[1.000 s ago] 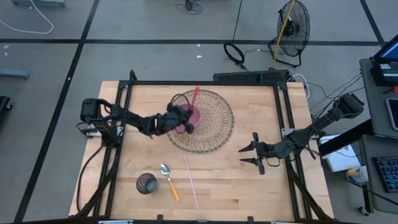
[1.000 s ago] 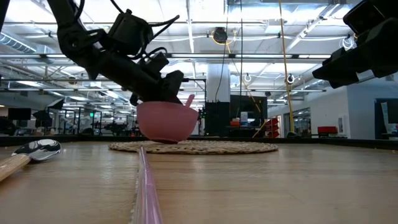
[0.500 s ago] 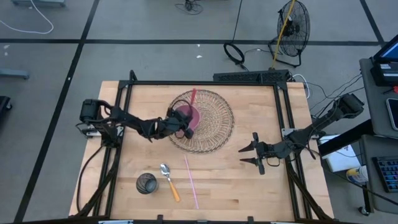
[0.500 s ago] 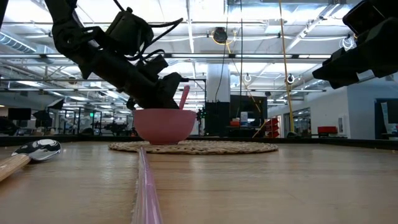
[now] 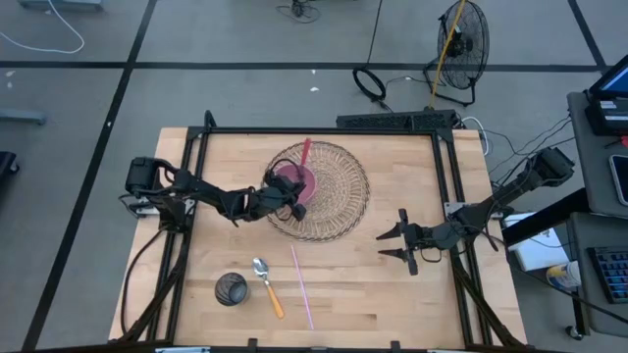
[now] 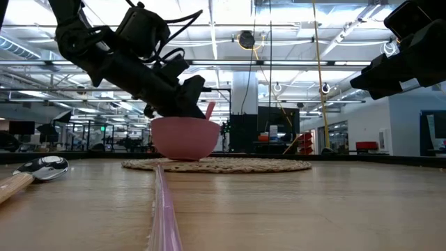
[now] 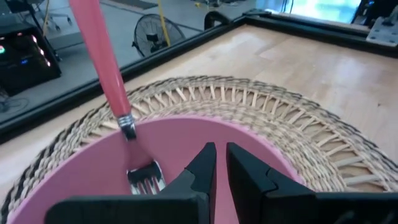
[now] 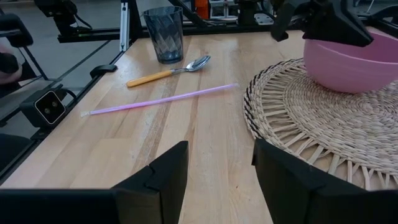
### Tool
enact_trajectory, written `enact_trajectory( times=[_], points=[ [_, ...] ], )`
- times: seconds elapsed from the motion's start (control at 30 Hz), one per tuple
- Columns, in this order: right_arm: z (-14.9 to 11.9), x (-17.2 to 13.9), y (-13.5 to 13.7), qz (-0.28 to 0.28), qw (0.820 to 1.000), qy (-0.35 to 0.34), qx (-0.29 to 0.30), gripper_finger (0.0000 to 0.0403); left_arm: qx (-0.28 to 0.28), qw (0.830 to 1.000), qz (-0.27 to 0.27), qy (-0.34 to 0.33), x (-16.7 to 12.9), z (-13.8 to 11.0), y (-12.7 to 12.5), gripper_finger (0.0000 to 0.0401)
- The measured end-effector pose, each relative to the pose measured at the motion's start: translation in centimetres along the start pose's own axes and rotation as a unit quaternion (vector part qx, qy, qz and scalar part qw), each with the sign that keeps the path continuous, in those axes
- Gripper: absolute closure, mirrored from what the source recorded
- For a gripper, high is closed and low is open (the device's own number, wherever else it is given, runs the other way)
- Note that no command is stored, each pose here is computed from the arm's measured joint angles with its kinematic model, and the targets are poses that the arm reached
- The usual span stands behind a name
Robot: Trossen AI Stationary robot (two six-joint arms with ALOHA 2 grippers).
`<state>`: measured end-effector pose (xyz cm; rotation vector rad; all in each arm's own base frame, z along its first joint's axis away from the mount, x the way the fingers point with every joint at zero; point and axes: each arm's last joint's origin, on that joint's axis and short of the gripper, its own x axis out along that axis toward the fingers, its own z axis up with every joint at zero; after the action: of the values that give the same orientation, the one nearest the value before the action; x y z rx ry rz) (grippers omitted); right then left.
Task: Pick & Place Utensil
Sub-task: Put the yellow spoon on the bowl on the brown placemat
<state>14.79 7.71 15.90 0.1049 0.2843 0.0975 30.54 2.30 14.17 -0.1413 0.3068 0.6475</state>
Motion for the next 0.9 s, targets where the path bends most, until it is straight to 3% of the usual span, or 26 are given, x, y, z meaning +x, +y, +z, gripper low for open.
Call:
enact_trajectory(
  times=[0.33, 0.63, 0.9],
  points=[
    [0.0, 0.0, 0.0, 0.000, 1.000, 0.000, 0.000, 0.0232, -0.010, 1.000, -0.022, -0.002, 0.0, 0.1, -0.1, 0.0364],
    [0.0, 0.0, 0.0, 0.000, 1.000, 0.000, -0.001, 0.0232, -0.038, 0.996, -0.037, 0.071, -0.1, -1.2, 0.0, 0.0364],
    [0.0, 0.0, 0.0, 0.000, 1.000, 0.000, 0.000, 0.0232, -0.030, 0.998, -0.041, 0.043, -0.2, -0.3, 0.0, 0.0364]
  ],
)
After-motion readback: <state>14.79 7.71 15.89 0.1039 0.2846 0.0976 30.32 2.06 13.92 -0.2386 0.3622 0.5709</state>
